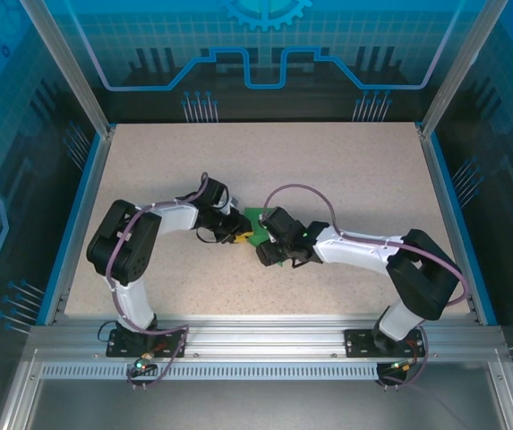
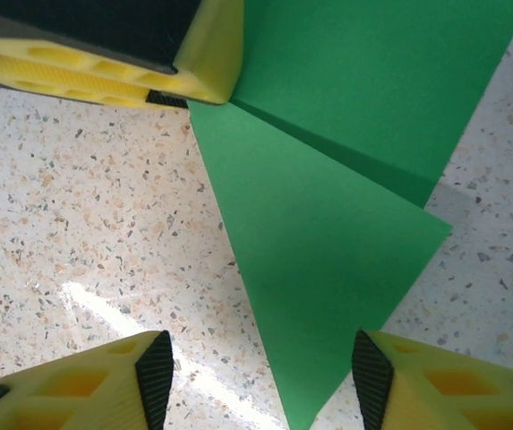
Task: Fold a paper plane with a square sheet of paper (fold left side to right side)
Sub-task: Fourth fold the wing at the center of the table.
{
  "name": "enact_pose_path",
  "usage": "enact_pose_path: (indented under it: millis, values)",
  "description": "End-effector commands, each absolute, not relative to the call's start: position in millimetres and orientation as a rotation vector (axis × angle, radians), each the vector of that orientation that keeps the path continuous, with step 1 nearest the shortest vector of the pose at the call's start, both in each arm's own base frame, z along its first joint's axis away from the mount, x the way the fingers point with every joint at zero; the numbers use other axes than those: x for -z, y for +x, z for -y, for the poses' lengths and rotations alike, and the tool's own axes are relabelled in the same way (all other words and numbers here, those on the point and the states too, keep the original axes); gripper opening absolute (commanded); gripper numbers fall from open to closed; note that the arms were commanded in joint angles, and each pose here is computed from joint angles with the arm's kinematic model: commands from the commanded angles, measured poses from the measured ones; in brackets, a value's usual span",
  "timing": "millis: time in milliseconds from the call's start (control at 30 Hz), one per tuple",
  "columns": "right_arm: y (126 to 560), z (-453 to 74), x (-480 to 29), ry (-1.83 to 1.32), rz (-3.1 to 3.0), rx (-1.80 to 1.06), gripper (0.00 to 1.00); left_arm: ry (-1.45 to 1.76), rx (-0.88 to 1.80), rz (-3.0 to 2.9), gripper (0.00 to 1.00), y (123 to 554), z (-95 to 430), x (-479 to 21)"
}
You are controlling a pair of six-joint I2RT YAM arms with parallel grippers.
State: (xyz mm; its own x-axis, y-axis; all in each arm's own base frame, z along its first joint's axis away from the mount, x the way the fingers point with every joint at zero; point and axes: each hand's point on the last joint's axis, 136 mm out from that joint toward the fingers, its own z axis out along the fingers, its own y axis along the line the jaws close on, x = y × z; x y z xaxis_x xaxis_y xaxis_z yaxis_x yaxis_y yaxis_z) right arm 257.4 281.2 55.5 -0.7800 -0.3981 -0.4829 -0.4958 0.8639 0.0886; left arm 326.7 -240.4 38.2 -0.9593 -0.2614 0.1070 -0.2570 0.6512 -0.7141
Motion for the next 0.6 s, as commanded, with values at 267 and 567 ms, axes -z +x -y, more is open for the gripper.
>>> enact_pose_path:
  millis: [267, 567]
  values:
    - [266, -289, -44, -0.646, -2.584, -0.197, 0.5, -0.361, 1.34, -2.783, 0.19, 333, 257, -76]
    - [270, -287, -34, -0.637, -2.608, -0.148, 0.44, -0.353, 1.354, -2.777, 0.19, 335, 261, -82]
